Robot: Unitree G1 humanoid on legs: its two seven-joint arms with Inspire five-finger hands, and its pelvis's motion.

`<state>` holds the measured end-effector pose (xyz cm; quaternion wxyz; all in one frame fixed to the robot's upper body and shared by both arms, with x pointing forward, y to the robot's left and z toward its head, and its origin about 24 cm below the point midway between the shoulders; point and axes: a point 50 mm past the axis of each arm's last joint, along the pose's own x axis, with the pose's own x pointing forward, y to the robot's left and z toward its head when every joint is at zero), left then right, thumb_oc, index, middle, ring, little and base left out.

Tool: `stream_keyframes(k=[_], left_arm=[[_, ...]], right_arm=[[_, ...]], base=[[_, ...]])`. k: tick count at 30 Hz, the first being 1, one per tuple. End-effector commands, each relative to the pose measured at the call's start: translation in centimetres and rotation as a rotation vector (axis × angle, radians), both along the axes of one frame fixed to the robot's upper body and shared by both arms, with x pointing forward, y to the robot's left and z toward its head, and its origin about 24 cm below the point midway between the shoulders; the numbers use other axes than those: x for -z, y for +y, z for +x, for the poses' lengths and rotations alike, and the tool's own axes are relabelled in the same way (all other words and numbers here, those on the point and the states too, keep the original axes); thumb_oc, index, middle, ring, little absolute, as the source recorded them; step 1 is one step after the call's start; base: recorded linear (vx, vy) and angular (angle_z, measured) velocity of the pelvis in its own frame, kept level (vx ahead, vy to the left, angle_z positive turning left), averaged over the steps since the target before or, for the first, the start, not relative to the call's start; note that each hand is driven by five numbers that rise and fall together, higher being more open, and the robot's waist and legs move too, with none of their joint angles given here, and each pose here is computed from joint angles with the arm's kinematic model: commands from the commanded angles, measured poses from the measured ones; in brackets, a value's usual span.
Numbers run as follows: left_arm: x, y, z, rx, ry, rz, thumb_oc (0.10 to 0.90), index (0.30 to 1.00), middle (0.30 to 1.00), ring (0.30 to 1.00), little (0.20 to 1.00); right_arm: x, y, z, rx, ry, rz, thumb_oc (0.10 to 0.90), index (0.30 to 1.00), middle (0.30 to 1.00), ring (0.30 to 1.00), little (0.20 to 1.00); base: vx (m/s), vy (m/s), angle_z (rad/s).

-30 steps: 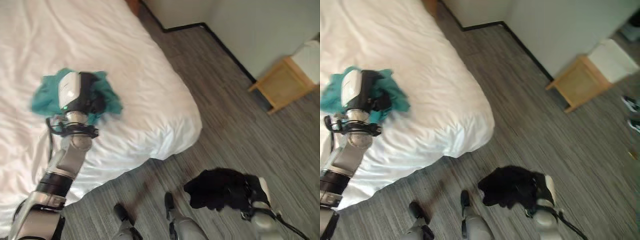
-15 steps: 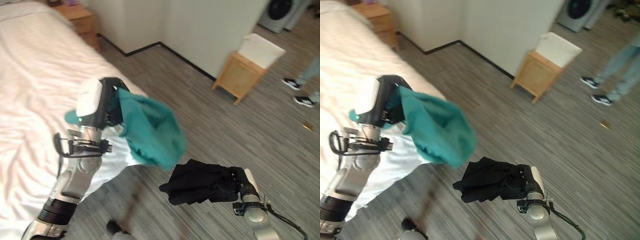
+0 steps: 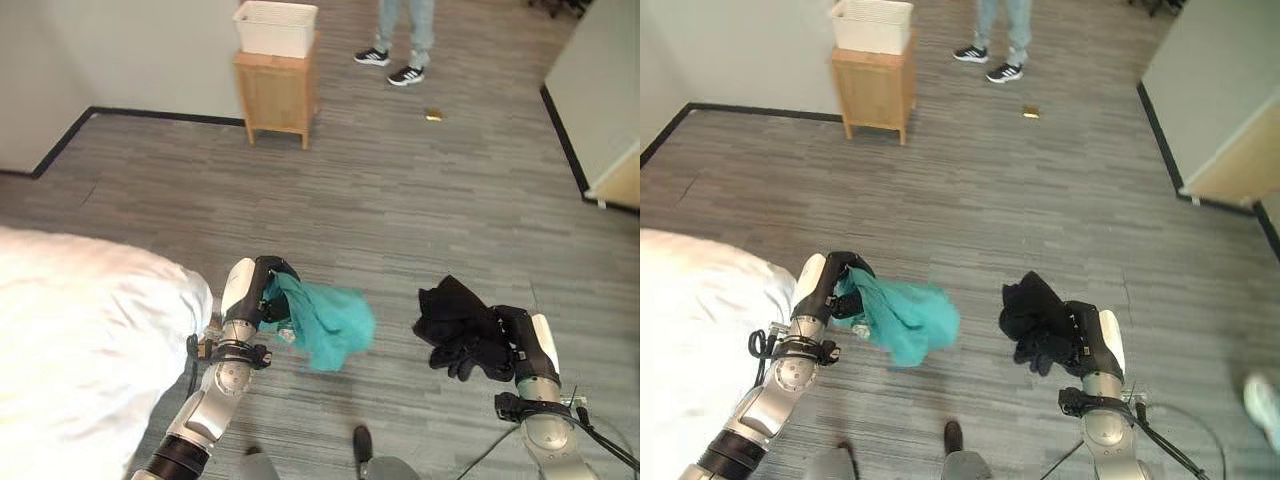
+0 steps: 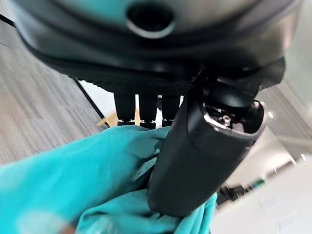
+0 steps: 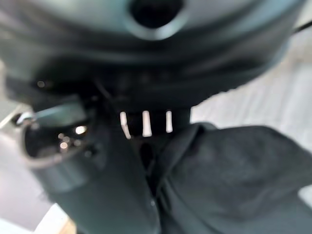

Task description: Pick up bed clothes into laundry basket.

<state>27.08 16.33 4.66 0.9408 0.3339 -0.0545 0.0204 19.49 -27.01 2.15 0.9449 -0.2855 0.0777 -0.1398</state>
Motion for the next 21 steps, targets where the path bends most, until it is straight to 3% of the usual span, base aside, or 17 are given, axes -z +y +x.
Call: stream_keyframes(k=[1,5,9,11,14,21], left_arm=[[-4.6,0.9,1.4,-0.048,-0.246,0.022,0.4,0.3,0.3,0.3,0.3],[-3.9,1.5,0.6,-0.068,-0.218,-0.055,0.4,0.3,0.3,0.3,0.3],[-1.6,1.6,-1.5,-0.025,-0.066,-0.346,0.4,0.3,0.3,0.3,0.3],[-0.5,1.4,-1.9,-0.019,-0.005,-0.401,0.4,0.3,0.3,0.3,0.3],[0.3,1.5,-2.1,-0.016,0.045,-0.383,0.4,0.3,0.3,0.3,0.3],[0.3,0.8,-1.4,0.018,0.058,-0.374,0.4,0.3,0.3,0.3,0.3]], right_arm=[[-6.2,1.0,3.0,-0.107,-0.324,-0.071,0.4,0.3,0.3,0.3,0.3],[-5.9,0.8,3.9,-0.105,-0.273,-0.146,0.4,0.3,0.3,0.3,0.3],[-4.4,1.3,4.3,-0.148,-0.164,-0.207,0.4,0.3,0.3,0.3,0.3],[-3.6,1.8,4.2,-0.156,-0.142,-0.185,0.4,0.3,0.3,0.3,0.3],[-3.6,2.3,4.1,-0.163,-0.155,-0.166,0.4,0.3,0.3,0.3,0.3],[-3.8,3.0,3.8,-0.18,-0.173,-0.119,0.4,0.3,0.3,0.3,0.3]], base=[[0.48,0.005,-0.88],[0.45,0.063,-0.56],[0.53,0.071,-0.44],[0.43,-0.04,-0.52],[0.44,-0.021,0.06],[0.56,-0.116,0.9]])
